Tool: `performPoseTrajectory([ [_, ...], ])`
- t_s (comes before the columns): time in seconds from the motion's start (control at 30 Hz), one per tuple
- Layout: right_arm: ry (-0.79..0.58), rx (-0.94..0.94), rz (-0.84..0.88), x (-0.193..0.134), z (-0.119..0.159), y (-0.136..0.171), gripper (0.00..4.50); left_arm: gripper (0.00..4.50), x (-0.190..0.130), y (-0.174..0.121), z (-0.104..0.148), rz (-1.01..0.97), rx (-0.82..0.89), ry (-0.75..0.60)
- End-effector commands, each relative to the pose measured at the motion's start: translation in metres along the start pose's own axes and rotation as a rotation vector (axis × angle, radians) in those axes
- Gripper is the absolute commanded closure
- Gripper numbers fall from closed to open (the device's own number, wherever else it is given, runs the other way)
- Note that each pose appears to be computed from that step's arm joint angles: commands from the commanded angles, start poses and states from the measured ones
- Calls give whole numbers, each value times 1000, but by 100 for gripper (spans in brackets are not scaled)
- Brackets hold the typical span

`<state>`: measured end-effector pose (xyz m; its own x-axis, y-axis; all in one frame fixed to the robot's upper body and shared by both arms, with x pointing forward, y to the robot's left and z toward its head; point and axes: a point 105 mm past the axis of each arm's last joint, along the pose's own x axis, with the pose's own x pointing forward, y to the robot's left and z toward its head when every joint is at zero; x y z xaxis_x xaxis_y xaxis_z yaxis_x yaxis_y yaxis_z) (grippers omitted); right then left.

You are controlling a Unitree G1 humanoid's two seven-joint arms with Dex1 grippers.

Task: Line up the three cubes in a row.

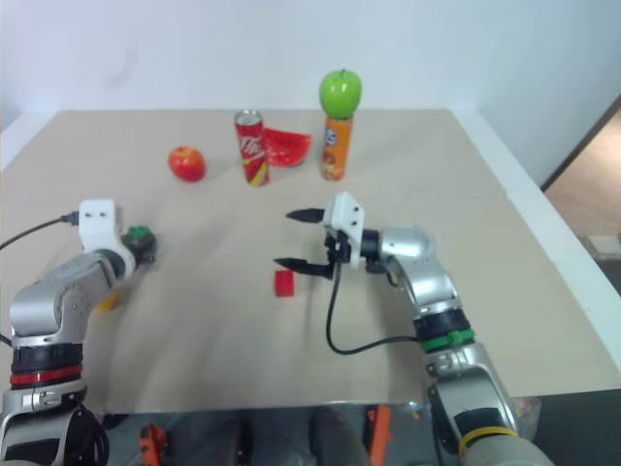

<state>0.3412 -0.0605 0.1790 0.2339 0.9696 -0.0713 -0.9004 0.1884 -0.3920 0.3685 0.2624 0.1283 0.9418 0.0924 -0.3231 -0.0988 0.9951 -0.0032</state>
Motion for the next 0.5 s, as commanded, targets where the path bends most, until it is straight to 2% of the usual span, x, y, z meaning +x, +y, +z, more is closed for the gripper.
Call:
performPoseTrajectory([
  [0.03, -21, -57, 4, 0, 14, -4, 0, 317, -5, -7, 25, -47, 64, -98],
  [0.07, -21, -58, 4, 0, 14, -4, 0, 317, -7, -12, 29, -76, 73, -111],
  [0.17, -30, -59, 19, -4, 20, -5, 0, 317, -26, -66, 48, -379, 216, -203],
  [0.27, -32, -60, 47, -7, 26, -4, 0, 317, -52, -103, 42, -655, 396, -205],
  [0.37, -28, -56, 80, -9, 29, -2, 0, 317, -72, -115, 34, -857, 509, -193],
  [0.5, -20, -51, 108, -11, 30, 2, 0, 317, -87, -119, 12, -1096, 569, -119],
])
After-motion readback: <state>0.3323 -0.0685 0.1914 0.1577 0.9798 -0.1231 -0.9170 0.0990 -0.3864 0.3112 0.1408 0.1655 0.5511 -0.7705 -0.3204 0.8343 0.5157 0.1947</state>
